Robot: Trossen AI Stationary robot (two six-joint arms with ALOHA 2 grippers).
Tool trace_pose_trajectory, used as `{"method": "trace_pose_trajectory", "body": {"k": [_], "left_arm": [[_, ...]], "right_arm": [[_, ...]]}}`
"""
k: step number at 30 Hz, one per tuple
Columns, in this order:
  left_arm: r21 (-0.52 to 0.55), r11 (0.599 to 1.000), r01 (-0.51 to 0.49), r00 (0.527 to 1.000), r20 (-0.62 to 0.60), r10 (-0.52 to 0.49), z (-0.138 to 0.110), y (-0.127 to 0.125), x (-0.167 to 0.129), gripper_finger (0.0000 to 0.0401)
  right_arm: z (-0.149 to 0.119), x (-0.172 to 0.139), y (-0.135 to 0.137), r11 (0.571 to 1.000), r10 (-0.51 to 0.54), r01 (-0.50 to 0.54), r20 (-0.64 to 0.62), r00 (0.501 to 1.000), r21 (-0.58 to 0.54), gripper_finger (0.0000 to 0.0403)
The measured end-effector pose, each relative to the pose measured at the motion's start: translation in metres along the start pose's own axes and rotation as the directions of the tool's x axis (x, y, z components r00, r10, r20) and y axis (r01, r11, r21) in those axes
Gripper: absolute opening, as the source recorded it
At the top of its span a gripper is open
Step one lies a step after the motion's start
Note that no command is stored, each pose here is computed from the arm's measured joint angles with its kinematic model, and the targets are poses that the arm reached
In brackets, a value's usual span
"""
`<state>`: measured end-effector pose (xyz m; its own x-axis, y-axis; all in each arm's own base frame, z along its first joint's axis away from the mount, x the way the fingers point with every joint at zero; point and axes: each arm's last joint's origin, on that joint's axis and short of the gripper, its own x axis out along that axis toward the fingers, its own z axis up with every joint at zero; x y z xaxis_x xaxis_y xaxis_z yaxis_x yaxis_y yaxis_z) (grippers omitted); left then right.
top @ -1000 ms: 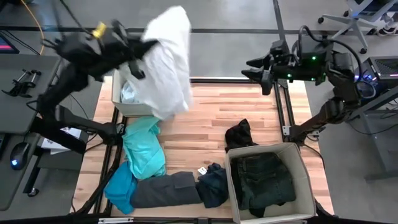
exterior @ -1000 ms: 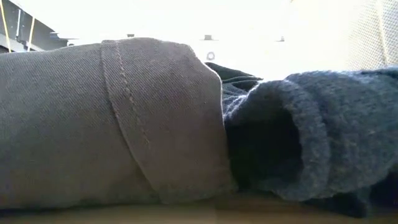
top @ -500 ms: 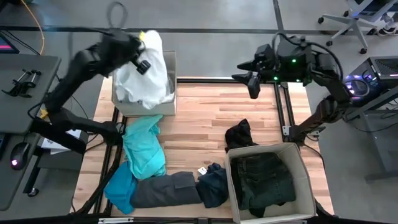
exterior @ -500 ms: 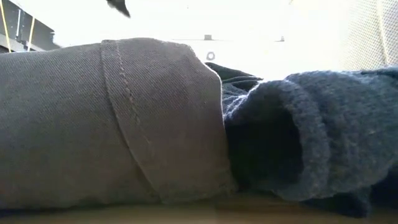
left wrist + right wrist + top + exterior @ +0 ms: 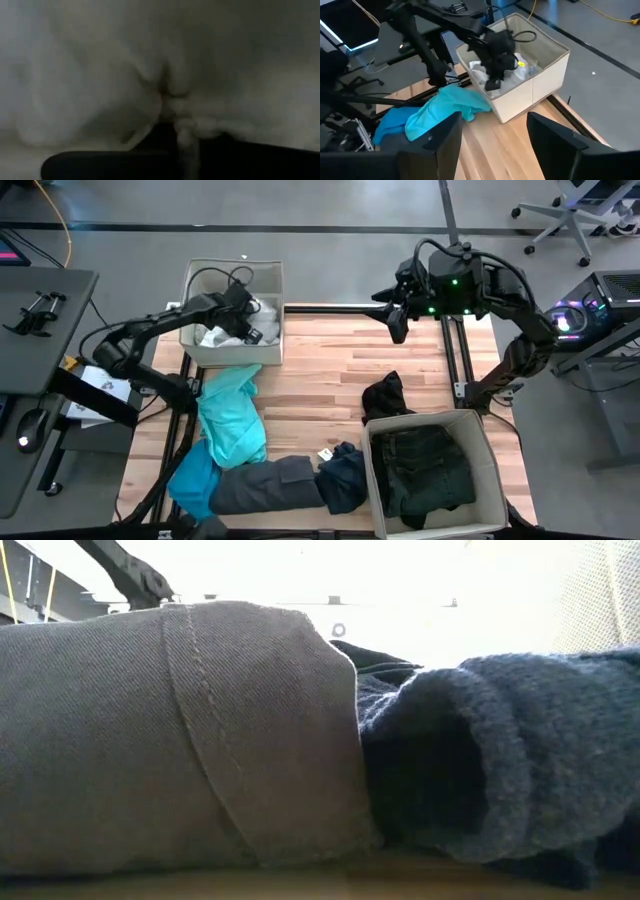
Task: Sort clothes
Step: Put the white shirt into the top laundry organizer, then put the black shorts into the bottom laundry organizer
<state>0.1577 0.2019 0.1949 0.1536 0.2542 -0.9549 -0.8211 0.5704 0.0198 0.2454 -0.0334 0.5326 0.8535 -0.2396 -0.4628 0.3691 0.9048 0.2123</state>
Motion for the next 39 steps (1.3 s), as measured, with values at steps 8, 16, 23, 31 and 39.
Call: {"method": "trace_pose_trajectory", "body": {"k": [8,16,23,31,39], "left_arm": [[-0.139,0.989,0.044,0.999,-0.004,-0.045,0.019,0.024,-0.009,0.0040],[-0.153,0.988,0.031,0.997,0.069,-0.021,0.044,0.028,-0.103,0.0126],[-0.166,0.984,0.072,0.993,0.109,-0.054,0.031,0.015,-0.148,0.0155],[-0.011,0.981,0.193,0.931,0.317,-0.179,-0.003,-0.027,-0.176,0.0156],[0.139,0.936,0.323,0.838,0.418,-0.351,-0.028,-0.064,-0.177,0.0156]], "right_arm": [[-0.004,0.003,0.013,0.999,0.042,-0.042,-0.022,0.999,-0.022,0.0210],[-0.014,0.004,0.014,1.000,-0.012,0.014,-0.102,0.995,0.021,0.0210],[-0.050,0.047,0.001,0.971,-0.215,0.239,-0.438,0.873,-0.001,0.0211],[-0.147,0.146,-0.043,0.925,-0.158,0.369,-0.792,0.589,0.090,0.0215],[-0.253,0.194,-0.094,0.774,-0.006,0.551,-0.867,0.498,0.311,0.0264]]}}
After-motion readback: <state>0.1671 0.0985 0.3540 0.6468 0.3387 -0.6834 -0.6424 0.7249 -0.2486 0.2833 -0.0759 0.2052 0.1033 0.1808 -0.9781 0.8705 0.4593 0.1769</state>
